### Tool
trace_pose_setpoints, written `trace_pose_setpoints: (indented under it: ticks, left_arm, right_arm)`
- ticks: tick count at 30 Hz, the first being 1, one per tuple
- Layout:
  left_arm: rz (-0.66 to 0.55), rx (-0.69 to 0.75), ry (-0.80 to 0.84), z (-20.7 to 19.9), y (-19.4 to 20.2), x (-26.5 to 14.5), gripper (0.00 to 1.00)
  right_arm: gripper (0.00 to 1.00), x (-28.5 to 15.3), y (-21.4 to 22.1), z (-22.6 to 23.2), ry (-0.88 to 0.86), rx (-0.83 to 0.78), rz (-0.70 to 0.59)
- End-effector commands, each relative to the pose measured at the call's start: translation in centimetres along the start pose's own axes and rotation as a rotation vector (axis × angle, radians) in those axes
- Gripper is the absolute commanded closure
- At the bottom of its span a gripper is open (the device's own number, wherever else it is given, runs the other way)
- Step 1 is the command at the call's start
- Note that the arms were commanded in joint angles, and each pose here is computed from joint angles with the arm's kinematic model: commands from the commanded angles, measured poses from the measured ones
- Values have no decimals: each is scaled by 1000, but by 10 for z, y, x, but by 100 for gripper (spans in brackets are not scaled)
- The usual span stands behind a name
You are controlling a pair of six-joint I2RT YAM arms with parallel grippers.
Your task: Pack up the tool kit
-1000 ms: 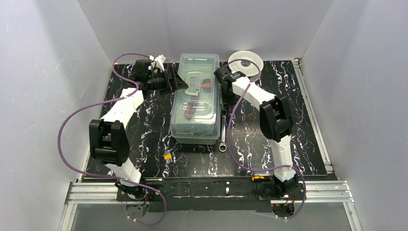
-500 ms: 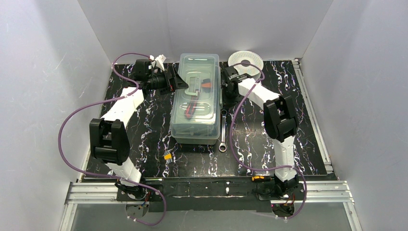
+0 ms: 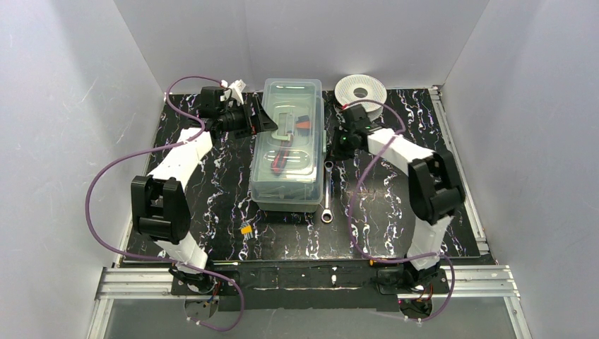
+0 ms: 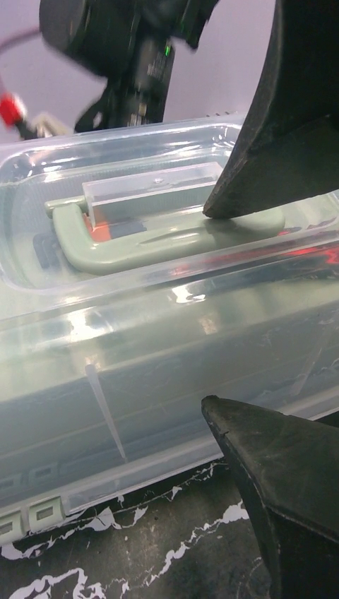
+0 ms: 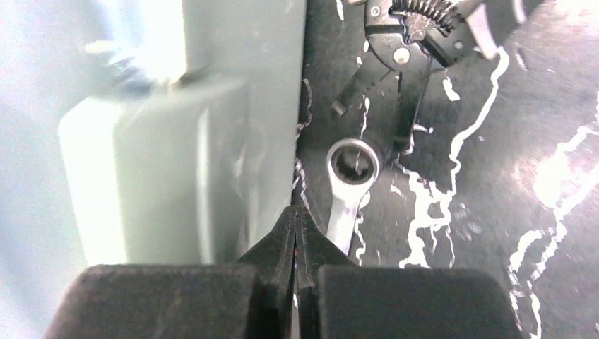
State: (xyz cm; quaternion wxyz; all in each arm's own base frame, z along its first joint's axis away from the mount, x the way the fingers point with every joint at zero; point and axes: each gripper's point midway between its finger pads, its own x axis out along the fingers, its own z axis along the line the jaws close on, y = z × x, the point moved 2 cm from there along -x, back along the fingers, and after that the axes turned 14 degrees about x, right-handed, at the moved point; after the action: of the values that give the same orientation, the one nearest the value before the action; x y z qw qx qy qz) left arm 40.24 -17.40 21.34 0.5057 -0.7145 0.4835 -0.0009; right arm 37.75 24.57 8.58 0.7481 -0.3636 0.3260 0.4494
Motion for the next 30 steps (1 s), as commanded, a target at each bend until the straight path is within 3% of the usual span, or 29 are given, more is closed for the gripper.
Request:
trace_pose_setpoints:
  ticks: [1,4,9,11,12,15,18,20,23,30]
  left_arm:
    - [61,83,7,-31,15,-15,2]
    - [4,138,-82,-32,3,-36,2]
    - [-167,128,-406,-14,-15,-90,2]
    - [-240,121,-491,-7,-11,-107,2]
    - [-271,110,-526,-4,-7,-114,2]
    - [-360,67,-667,14,11,-135,2]
    - [-428,38,-785,34,39,-149,2]
    - [-486,47,-849,48,57,-155,2]
    - [-523,163,-909,70,83,-152,2]
    - [-476,407,-886,99,127,-118,2]
  right_arm:
    - [99,-75,-47,27,-205,-31,-243]
    - [99,-107,-52,12,-180,-53,-354]
    - [98,-157,-56,-12,-112,-59,-594]
    - [92,-179,-56,-27,-70,-41,-701]
    - [83,-188,-57,-37,-39,-27,-753]
    - [42,-207,-57,-60,25,-39,-900]
    - [26,-211,-62,-79,37,-105,-1091]
    - [22,-201,-54,-86,42,-296,-1111]
    - [19,-179,-33,-92,8,-433,-1033]
    - [15,-169,-30,-156,239,-300,-1136]
